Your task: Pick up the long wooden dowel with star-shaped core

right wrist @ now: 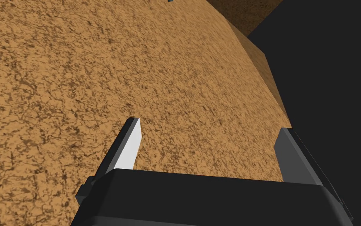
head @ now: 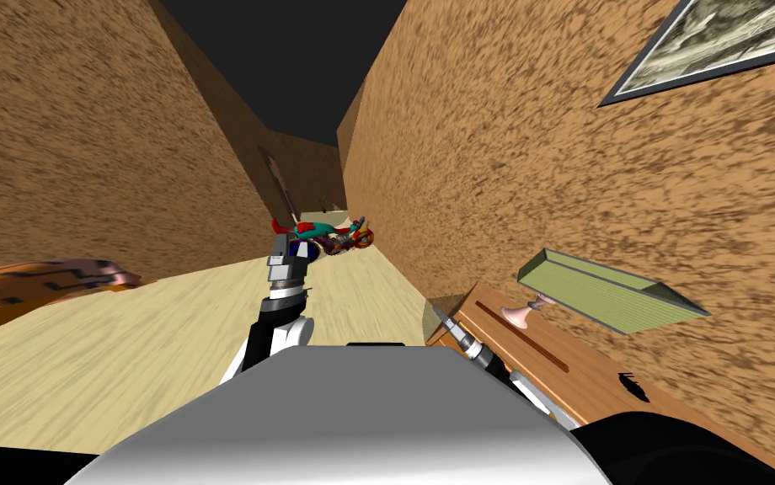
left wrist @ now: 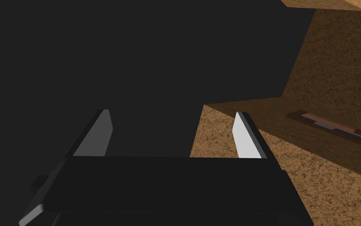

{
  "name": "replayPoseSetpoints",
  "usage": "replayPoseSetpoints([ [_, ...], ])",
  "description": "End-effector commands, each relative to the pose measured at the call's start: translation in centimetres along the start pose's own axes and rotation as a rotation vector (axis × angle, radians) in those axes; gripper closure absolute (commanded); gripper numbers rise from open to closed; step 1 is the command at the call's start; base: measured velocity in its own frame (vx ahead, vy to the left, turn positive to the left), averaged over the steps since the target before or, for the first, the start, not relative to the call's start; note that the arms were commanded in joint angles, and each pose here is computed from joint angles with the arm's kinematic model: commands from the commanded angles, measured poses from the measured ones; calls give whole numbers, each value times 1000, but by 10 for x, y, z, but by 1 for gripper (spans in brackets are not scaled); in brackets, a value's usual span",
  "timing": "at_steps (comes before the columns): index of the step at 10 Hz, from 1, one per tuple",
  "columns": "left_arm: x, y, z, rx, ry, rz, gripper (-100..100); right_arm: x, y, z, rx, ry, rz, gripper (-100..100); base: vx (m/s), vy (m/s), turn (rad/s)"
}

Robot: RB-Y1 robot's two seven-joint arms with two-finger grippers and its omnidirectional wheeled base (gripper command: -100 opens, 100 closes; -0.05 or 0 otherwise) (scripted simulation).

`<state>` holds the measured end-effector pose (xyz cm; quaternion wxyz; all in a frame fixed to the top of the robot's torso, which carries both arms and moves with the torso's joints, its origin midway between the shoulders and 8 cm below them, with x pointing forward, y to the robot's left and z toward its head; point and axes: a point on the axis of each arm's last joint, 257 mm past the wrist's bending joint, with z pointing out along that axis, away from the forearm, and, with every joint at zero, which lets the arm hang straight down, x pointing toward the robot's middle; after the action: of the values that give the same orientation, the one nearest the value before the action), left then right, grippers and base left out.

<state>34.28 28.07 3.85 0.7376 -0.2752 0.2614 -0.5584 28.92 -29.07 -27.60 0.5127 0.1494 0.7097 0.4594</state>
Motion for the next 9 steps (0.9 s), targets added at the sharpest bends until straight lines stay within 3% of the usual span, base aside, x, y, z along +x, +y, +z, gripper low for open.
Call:
replayPoseSetpoints([
  [1,0,0,0,0,0,0,0,-1,-11,-5,18,14,-8,-100,36,26,-14],
  [2,0,0,0,0,0,0,0,7,-31,-21,70,71,-40,-100,41,53,113],
  [3,0,0,0,0,0,0,0,6,-36,-25,82,82,-47,-100,48,42,53],
  [4,0,0,0,0,0,0,0,12,-58,-46,142,143,-81,-100,74,48,120],
  [5,0,0,0,0,0,0,0,11,-59,-47,146,150,-87,-100,69,40,51],
  [6,0,0,0,0,0,0,0,17,-80,-70,206,206,-115,-100,75,45,102],
  [7,0,0,0,0,0,0,0,14,-81,-72,209,218,-126,-100,64,32,52],
  [8,0,0,0,0,0,0,0,19,-101,-96,268,278,-158,-100,73,25,87],
  [9,0,0,0,0,0,0,0,17,-102,-98,270,286,-166,-100,65,15,61],
])
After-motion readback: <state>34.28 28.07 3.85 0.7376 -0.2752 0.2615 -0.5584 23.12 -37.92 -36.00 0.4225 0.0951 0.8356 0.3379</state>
